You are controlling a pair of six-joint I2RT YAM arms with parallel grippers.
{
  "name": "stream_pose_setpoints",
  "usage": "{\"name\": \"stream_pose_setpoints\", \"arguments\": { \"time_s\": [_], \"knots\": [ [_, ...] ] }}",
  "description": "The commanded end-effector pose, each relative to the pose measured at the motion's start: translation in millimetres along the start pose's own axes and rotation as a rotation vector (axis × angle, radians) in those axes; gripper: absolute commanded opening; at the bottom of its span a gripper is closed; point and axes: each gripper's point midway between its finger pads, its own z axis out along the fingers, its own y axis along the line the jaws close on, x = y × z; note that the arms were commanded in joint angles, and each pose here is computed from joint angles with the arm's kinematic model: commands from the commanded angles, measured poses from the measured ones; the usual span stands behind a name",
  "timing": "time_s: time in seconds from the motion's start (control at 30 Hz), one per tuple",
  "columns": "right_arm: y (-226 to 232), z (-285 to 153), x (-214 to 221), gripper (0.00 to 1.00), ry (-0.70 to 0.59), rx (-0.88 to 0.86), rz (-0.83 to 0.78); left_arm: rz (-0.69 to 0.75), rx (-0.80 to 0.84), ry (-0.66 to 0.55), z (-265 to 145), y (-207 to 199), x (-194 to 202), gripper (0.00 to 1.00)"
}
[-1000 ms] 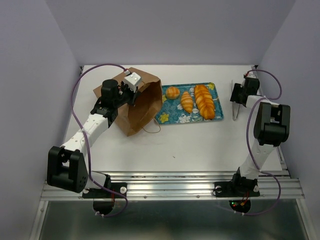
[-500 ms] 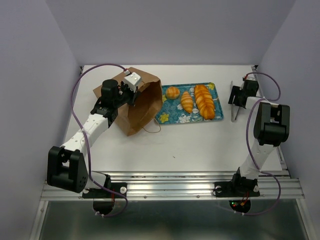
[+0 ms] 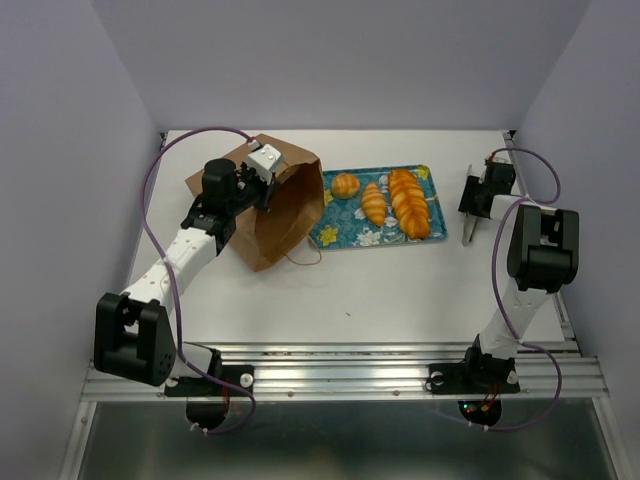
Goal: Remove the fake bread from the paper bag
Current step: Adjust the clamp at the center of the board, then take out the fake bread from the paper bag.
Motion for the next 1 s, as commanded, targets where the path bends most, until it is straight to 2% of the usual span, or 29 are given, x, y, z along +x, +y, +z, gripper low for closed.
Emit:
{"name": "stream_pose_setpoints", "arguments": {
  "time_s": [0.0,0.13,0.27,0.3,0.33,0.37,0.5,0.6,0.67,0.8,0.97],
  "knots": [
    [-12,-9,1,0.59,0.032,0.051,0.012,0.046,-0.024,-0.094,-11,3,-30,0.0],
    [0,-61,-60,0.57,-0.122,-0.023,0.083,0.051,-0.026,-0.112,-15,3,-36,0.0],
    [35,-113,-87,0.58,-0.173,-0.237,0.141,0.05,-0.021,-0.131,-17,2,-42,0.0],
    [53,-140,-92,0.58,-0.184,-0.354,0.144,0.049,-0.016,-0.132,-17,0,-42,0.0],
    [64,-151,-85,0.58,-0.163,-0.42,0.166,0.047,-0.016,-0.131,-16,1,-42,0.0],
    [85,-180,-86,0.58,-0.178,-0.548,0.152,0.046,-0.011,-0.132,-16,0,-42,0.0],
    [120,-234,-64,0.59,-0.159,-0.811,0.148,0.045,-0.005,-0.126,-14,0,-43,0.0],
    [156,-291,-43,0.6,-0.147,-1.014,0.055,0.04,0.0,-0.125,-10,1,-43,0.0],
    [168,-318,-39,0.61,-0.172,-1.06,-0.004,0.037,0.01,-0.123,-7,0,-44,0.0],
    [213,-369,-3,0.62,-0.112,-1.199,-0.149,0.027,0.02,-0.125,-3,0,-45,0.0],
    [249,-385,23,0.63,-0.083,-1.215,-0.263,0.015,0.027,-0.14,-2,-1,-47,0.0]
  ]
}}
